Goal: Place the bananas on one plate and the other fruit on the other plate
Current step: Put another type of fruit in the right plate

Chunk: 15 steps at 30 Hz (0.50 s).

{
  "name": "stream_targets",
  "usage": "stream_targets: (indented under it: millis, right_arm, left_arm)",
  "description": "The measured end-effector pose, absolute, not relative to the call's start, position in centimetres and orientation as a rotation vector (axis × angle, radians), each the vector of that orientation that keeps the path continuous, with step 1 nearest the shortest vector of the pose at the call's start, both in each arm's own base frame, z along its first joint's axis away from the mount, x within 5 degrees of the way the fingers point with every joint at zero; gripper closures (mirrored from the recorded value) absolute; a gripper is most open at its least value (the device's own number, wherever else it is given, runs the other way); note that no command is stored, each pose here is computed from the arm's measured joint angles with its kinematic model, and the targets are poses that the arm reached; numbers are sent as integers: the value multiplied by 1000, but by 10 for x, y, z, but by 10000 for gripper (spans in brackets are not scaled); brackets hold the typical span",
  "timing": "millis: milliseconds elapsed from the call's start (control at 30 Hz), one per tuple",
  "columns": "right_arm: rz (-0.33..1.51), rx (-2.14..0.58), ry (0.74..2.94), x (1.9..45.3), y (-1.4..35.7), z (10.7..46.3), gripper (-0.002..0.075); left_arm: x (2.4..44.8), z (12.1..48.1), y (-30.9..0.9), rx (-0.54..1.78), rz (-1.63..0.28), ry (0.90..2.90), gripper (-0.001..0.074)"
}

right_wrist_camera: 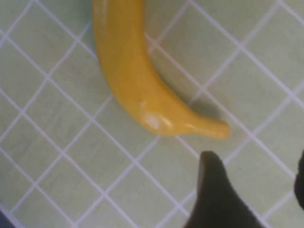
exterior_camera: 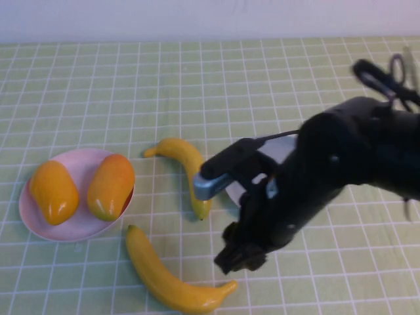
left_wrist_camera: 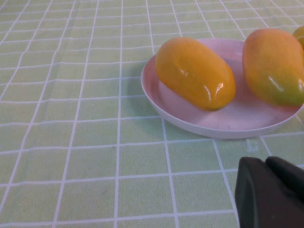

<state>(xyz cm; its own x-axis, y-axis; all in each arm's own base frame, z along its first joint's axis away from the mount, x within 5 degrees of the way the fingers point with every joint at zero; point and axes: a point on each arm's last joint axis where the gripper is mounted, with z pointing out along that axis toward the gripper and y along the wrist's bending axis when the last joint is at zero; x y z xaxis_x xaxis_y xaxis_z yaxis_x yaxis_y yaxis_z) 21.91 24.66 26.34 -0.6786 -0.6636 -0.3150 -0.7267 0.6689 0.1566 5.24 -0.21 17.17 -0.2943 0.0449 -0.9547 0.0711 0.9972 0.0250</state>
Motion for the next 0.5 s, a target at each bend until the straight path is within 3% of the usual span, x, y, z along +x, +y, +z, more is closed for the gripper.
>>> stream_targets:
  millis: [133,367,500]
  right_arm:
    - [391,-1221,2641,228,290,252,339]
    - [325,-1403,2545,224,339,235,307]
    - [284,-1525,2496,212,353,224,253]
  left_arm:
    - [52,172,-2,84,-26,1870,738]
    - [52,172,-2,84,-25,1870,738]
    - [52,172,-2,84,-25,1870,738]
